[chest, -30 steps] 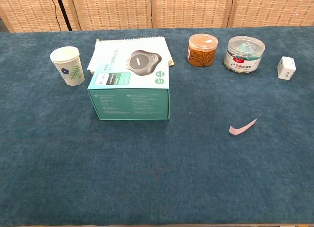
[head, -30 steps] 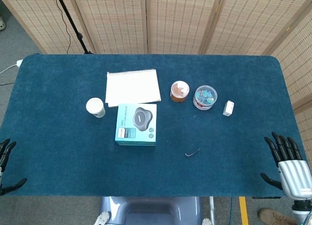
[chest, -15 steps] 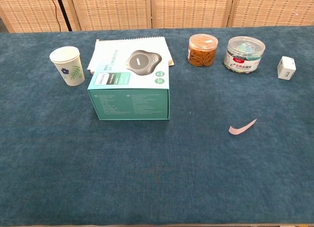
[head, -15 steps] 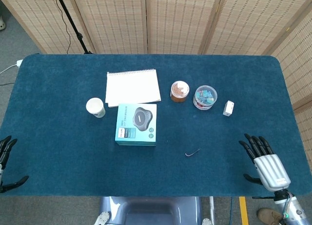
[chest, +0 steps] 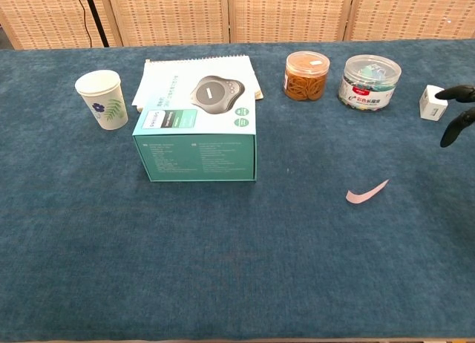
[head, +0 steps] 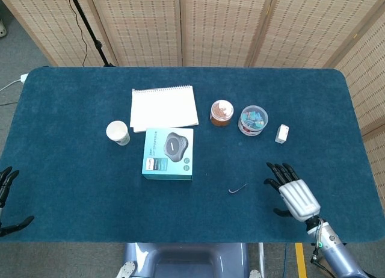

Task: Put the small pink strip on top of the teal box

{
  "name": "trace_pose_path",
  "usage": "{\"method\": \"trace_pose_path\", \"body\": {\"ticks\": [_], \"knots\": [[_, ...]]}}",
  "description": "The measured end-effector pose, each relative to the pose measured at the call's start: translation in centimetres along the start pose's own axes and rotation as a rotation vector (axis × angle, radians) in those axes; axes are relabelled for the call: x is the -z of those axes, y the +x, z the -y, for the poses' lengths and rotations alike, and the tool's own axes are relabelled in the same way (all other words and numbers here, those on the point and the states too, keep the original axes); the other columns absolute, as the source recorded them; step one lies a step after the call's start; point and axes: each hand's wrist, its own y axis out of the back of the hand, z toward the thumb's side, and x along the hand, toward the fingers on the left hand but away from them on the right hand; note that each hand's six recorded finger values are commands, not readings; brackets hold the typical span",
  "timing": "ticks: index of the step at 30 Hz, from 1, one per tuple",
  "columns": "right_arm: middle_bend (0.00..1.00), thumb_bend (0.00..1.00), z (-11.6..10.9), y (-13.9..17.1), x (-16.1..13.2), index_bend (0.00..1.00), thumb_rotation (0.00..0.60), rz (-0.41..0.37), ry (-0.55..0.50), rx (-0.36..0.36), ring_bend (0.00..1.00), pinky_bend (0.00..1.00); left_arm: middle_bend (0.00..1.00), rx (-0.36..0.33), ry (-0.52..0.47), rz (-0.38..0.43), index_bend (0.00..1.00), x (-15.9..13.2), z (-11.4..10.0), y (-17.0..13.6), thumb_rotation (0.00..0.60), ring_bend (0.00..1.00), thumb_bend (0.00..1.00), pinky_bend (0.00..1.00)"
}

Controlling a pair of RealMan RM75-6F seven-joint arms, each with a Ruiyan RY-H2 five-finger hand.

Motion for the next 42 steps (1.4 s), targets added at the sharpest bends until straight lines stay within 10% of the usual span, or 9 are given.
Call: {"method": "trace_pose_path", "body": {"ticks": [42], "knots": [[0.00,0.41,4.9,-7.3,-3.8,0.43,0.600,-0.047,0.040,-0.029,0.00,0.00,0.00,0.012,-0.006,-0.022,0.00,0.6,-0.1,0.2,0.600,0.00,0.05,0.00]]}}
